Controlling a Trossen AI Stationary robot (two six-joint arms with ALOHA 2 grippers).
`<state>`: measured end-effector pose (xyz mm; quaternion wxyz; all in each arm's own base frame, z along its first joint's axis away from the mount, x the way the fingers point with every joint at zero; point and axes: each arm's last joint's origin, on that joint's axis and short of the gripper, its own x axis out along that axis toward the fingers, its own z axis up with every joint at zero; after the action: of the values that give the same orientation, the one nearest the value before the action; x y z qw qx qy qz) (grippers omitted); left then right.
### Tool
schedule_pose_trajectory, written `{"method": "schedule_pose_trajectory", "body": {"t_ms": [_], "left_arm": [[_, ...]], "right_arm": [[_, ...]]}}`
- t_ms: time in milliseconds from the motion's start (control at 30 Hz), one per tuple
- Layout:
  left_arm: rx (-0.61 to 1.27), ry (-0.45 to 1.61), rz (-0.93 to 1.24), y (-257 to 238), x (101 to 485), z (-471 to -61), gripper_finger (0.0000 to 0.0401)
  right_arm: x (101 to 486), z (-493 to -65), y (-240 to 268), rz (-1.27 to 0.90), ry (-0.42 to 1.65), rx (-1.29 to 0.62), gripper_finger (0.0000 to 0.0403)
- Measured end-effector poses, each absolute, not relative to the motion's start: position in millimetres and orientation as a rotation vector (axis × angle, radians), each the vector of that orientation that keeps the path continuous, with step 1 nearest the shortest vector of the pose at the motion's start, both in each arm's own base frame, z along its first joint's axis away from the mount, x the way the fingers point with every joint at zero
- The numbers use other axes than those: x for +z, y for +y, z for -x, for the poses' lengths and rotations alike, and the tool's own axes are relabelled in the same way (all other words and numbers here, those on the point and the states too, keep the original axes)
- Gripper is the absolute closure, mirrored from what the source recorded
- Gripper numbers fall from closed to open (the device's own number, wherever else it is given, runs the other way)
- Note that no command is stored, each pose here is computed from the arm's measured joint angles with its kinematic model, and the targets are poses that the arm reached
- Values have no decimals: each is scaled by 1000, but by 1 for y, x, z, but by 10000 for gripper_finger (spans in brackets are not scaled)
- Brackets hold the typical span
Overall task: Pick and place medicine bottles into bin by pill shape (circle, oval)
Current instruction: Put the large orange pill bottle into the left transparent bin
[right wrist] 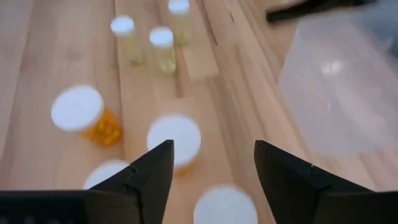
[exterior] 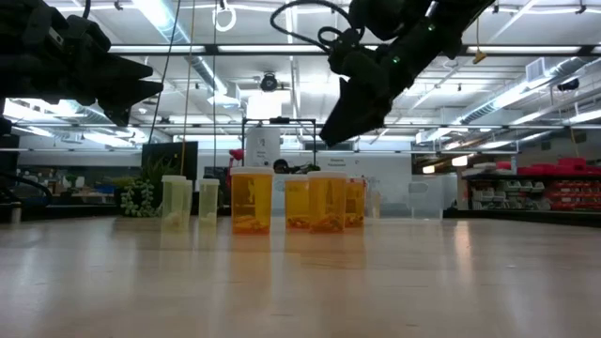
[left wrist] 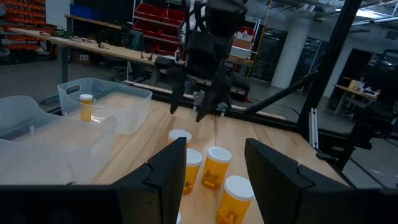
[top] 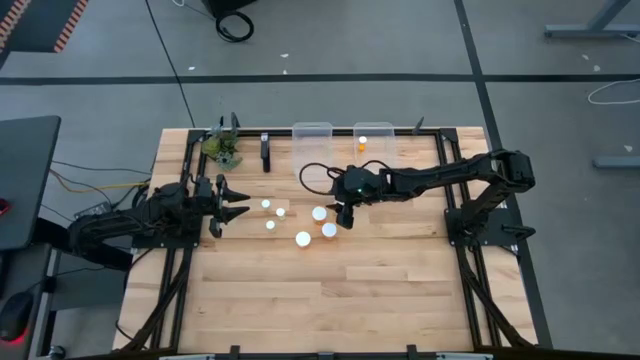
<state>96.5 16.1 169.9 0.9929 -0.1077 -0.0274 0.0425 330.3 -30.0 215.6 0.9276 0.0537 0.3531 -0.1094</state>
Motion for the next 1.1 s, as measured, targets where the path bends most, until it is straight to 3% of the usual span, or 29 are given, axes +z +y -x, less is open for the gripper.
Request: {"method": "schedule_pose_trajectory", "body": {"t_ms": [333, 600, 867, 1100], "left_arm": [[85, -55, 216, 16, 170, -97, 229], [85, -55, 216, 16, 170, -97, 229], [85, -55, 216, 16, 170, -97, 229], [85, -55, 216, 16, 170, -97, 229]], "right_arm": [[224, -320, -30, -115, 953, -290, 153], [232, -317, -28, -149, 1032, -228, 151], [217, -307, -27, -145, 1117, -224, 148], [197, -300, -27, -184, 1126, -253, 110]]}}
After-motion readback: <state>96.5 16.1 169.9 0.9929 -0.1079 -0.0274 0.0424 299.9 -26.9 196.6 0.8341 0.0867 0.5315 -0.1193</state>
